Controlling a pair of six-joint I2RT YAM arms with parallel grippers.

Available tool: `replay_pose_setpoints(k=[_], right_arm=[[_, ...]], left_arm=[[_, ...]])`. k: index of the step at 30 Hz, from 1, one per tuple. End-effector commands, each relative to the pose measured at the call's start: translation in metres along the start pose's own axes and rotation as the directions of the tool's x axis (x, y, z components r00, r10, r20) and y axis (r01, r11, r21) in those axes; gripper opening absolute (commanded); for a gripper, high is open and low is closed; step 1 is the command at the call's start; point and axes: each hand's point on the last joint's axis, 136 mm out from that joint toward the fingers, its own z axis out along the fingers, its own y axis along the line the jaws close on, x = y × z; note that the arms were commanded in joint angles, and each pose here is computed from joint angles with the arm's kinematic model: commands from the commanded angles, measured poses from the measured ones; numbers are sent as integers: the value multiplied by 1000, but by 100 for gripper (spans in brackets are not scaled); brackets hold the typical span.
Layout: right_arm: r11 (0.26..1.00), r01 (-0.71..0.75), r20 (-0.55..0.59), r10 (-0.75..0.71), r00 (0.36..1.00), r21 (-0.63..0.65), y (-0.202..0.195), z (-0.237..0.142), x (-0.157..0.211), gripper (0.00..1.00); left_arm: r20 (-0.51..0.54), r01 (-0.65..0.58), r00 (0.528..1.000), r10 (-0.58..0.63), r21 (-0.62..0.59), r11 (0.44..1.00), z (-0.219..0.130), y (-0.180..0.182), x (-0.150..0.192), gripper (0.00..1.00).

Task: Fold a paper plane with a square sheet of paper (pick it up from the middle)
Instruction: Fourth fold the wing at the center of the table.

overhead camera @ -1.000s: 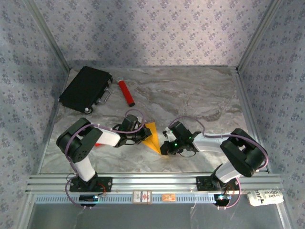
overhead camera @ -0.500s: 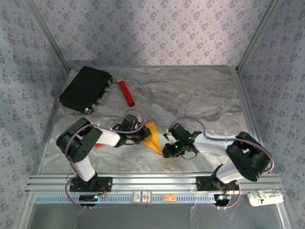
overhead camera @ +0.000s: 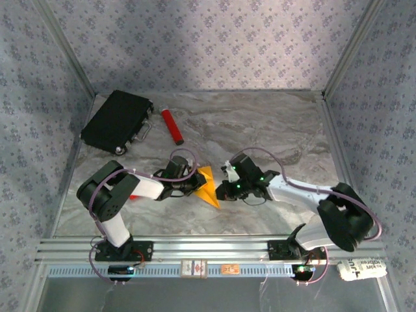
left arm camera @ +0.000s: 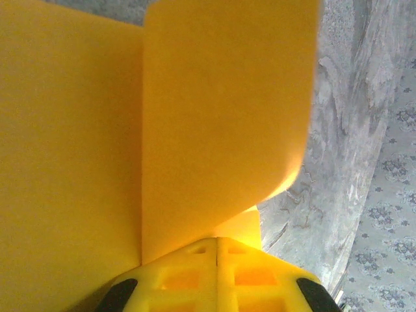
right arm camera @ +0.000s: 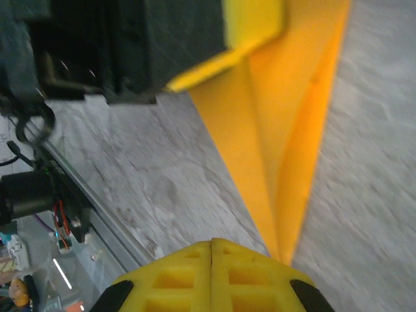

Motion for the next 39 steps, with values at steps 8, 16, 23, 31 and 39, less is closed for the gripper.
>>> replay_pose_setpoints(k=[8, 16, 23, 31, 39], right_arm=[[999, 1, -60, 1, 998, 37, 9, 41, -11, 2], [991, -48, -95, 60, 994, 128, -28, 48, 10, 2], [991, -102, -94, 110, 989, 90, -39, 47, 27, 3], [987, -143, -82, 148, 986, 68, -49, 40, 41, 4], [985, -158, -88, 163, 983, 64, -59, 32, 60, 4]], left_arm=[[16, 19, 1000, -17, -117, 993, 1, 36, 1, 3], [17, 20, 1000, -18, -118, 993, 1, 37, 0, 3], [18, 21, 1000, -19, -122, 992, 1, 38, 1, 3], [19, 26, 1000, -24, -126, 992, 0, 41, 1, 3], [24, 37, 999, -35, -128, 991, -1, 43, 0, 3]])
